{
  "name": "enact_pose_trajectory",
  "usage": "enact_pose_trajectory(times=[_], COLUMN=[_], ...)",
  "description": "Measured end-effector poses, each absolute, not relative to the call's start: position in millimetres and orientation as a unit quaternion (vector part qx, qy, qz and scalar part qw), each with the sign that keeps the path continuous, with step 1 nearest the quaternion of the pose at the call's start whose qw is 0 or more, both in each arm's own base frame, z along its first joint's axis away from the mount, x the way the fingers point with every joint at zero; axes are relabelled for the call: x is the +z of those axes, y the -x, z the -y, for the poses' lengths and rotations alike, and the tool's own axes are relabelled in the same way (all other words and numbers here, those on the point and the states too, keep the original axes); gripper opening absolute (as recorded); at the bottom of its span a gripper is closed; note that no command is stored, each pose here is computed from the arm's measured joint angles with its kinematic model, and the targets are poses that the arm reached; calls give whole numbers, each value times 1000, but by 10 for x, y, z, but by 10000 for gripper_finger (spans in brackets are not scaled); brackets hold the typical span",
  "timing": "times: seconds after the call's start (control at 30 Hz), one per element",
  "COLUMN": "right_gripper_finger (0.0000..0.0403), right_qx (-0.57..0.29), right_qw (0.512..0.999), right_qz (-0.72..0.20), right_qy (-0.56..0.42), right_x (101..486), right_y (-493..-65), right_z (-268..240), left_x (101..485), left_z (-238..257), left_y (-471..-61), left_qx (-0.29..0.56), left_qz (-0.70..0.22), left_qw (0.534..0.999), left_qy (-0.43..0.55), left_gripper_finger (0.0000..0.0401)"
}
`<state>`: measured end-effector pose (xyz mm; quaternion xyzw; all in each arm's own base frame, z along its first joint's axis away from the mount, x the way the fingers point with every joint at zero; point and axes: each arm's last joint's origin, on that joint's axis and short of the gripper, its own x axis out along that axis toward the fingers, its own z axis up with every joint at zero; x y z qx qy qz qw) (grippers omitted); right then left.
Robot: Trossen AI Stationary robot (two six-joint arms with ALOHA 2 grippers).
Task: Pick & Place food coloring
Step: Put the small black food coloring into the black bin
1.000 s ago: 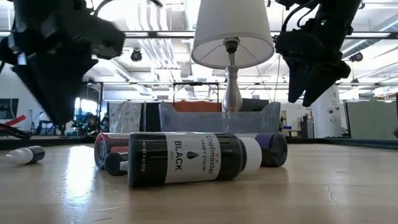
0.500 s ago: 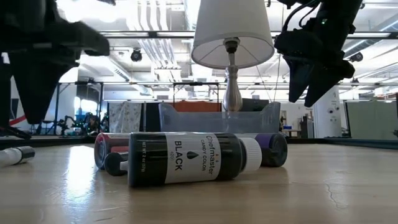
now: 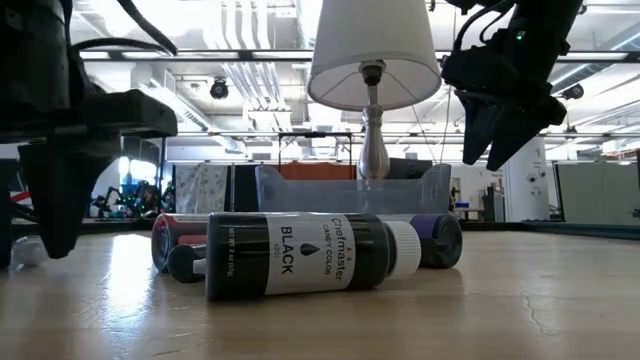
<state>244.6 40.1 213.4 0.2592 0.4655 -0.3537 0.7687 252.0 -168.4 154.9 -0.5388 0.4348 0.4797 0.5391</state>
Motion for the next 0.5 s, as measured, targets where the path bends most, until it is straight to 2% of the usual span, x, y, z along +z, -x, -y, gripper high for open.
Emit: enact_pose_trajectory(times=[0.5], right_gripper_finger=[256], right_qx=[-355], right_qw=[768], right_qz=[-466], right_qy=[-257], right_x=[2134], right_y=[-2447], right_z=[-385], left_x=[1555], left_z=[1680], left_y=[-2484], left_qx=[496], left_qz=[-425], left_qw=[542], left_qy=[529], left_gripper_finger=[152])
